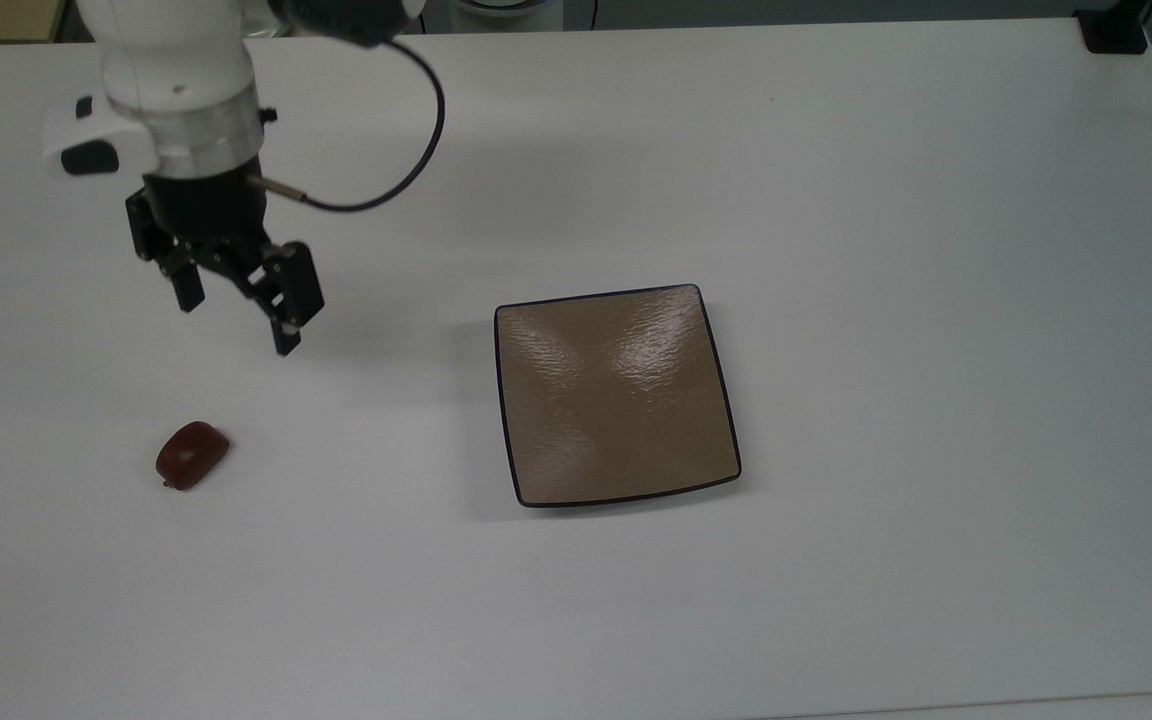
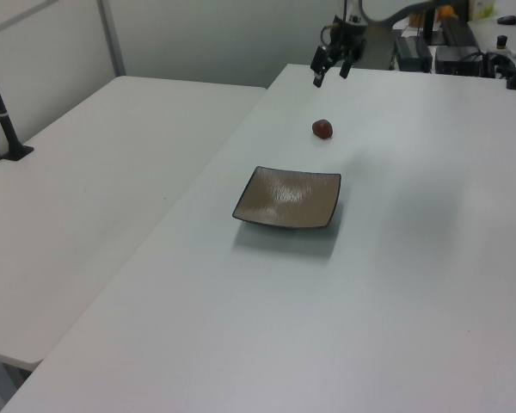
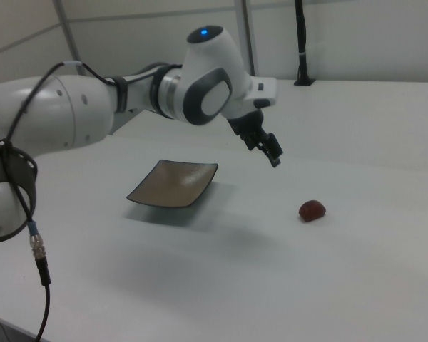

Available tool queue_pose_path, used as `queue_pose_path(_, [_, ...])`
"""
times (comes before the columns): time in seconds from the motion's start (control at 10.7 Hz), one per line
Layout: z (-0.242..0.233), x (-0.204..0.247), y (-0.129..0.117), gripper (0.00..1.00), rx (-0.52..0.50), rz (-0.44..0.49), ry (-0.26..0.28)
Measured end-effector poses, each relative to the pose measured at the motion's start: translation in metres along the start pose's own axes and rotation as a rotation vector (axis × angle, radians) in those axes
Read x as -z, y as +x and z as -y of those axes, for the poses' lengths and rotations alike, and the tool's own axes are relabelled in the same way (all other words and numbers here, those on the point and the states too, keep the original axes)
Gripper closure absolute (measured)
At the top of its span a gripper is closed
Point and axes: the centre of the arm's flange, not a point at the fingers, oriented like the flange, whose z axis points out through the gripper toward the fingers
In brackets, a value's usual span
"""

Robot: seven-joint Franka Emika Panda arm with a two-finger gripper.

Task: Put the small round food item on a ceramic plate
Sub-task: 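Lower the open gripper around the food item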

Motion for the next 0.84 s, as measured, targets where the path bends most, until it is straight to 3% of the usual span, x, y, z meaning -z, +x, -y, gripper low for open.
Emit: queue_pose_path(0.84, [-0.039,-0.118,0.006,0.00,-0.038,-0.115,-0.025])
